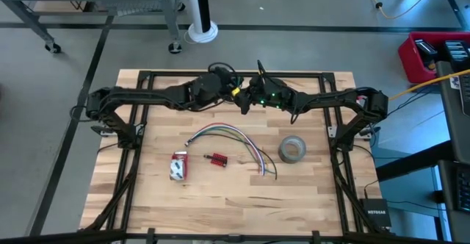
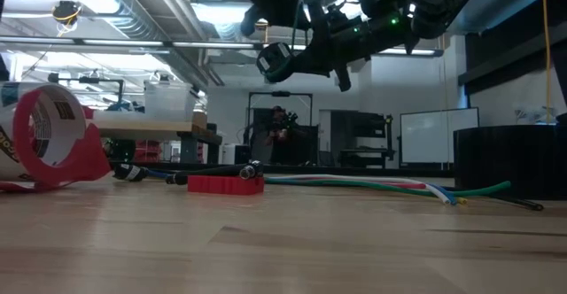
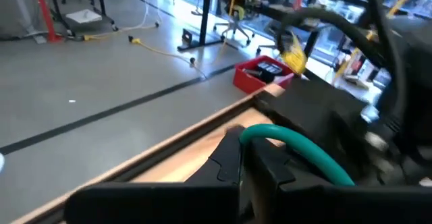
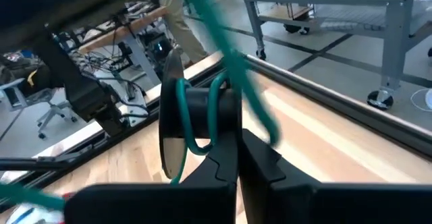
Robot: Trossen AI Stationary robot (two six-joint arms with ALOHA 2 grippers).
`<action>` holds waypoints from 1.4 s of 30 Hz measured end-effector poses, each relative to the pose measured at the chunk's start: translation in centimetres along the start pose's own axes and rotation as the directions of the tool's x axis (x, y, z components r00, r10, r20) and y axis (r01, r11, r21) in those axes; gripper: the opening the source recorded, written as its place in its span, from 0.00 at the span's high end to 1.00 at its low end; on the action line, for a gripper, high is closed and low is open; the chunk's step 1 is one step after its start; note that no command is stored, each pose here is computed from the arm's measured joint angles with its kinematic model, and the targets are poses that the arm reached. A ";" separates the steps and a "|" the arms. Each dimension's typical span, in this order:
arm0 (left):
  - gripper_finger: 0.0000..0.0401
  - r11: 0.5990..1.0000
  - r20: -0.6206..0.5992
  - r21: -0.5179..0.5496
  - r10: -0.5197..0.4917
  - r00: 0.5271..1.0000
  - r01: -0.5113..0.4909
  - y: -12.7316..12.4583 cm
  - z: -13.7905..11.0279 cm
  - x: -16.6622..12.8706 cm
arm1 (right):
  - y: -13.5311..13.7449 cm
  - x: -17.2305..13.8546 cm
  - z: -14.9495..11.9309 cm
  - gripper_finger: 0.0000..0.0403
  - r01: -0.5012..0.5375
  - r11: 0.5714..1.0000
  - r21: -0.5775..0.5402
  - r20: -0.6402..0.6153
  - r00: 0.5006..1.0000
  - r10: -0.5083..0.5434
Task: Coil cords
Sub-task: Coil the green wire onto the black spool
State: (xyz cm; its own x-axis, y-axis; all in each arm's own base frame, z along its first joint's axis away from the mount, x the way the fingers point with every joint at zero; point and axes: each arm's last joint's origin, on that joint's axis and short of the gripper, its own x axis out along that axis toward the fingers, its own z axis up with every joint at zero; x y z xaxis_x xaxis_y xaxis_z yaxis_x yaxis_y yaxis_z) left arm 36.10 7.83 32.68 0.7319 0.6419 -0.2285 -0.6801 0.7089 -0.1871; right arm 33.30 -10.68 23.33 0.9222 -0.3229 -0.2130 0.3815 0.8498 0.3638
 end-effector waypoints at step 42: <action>1.00 0.834 -0.277 0.233 0.551 0.787 -0.501 9.1 -0.1 -3.3 | 0.1 0.0 0.0 1.00 -0.045 0.999 0.000 -0.013 0.999 0.045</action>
State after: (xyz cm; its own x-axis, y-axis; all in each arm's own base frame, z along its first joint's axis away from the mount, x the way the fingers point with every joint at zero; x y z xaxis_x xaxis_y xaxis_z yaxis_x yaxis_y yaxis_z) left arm 27.51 12.14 31.67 0.1903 0.8147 -0.5478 -0.9238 0.3374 0.1809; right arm 33.35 -10.55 23.39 0.9376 -0.2789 -0.2077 0.3395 0.8636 0.3727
